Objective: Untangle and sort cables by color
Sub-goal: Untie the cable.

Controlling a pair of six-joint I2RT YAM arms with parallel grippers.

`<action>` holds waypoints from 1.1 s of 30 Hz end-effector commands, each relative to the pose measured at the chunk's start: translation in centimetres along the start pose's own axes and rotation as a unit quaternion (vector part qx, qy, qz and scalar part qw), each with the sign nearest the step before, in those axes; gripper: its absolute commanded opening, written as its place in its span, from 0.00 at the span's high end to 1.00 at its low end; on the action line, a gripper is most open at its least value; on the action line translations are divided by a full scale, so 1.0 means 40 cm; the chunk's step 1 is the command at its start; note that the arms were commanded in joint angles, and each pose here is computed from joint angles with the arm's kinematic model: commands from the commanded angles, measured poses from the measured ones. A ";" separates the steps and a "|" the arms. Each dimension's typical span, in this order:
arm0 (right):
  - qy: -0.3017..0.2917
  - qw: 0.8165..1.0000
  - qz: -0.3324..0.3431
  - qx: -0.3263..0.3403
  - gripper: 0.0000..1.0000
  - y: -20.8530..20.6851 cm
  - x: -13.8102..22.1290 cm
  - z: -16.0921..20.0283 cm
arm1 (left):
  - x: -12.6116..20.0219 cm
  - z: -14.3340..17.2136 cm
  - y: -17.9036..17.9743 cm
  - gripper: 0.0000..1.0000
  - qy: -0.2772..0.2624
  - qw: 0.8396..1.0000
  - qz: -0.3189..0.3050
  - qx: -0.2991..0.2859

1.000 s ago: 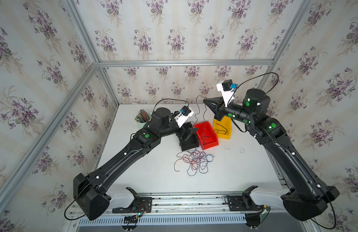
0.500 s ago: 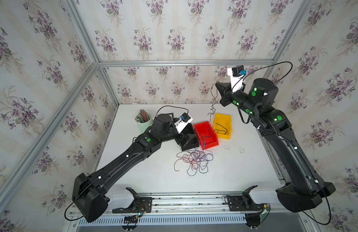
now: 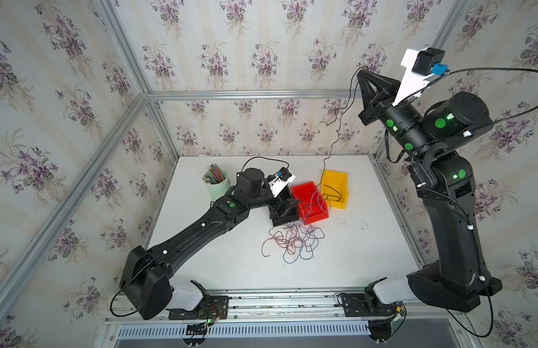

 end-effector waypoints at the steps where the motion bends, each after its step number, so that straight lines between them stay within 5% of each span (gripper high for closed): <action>1: 0.045 0.998 0.009 -0.037 1.00 -0.031 -0.014 0.076 | -0.005 -0.007 -0.004 0.11 -0.020 1.000 0.011 -0.004; 5: 0.044 0.996 -0.009 -0.081 1.00 -0.022 0.010 0.096 | -0.030 0.006 -0.009 0.11 -0.040 0.999 0.037 -0.003; 12: 0.012 0.996 -0.032 -0.087 1.00 0.005 0.026 0.000 | -0.132 0.012 -0.045 0.16 -0.078 0.987 0.139 -0.016; 21: -0.006 0.991 -0.062 -0.118 1.00 0.025 0.040 -0.042 | -0.231 0.024 -0.022 0.21 -0.078 0.991 0.105 -0.008; 24: -0.008 0.991 -0.061 -0.116 1.00 0.027 0.046 -0.047 | -0.259 0.023 -0.020 0.43 -0.079 0.989 0.125 0.012; 27: -0.006 0.992 -0.056 -0.110 1.00 0.025 0.047 -0.045 | -0.285 0.029 -0.016 0.94 -0.077 0.987 0.137 0.043; 33: -0.009 0.997 0.002 -0.080 1.00 -0.006 0.047 -0.039 | -0.248 0.069 -0.020 1.00 -0.025 0.993 0.108 0.046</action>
Point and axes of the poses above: each gripper's point midway between its finger pads, its own x axis back along the fingers, its own y axis along the line the jaws close on, z = x × y, the point moved 9 cm from there along x, back along the fingers, and after that the axes turned 9 degrees about -x, right-handed, at the moved point
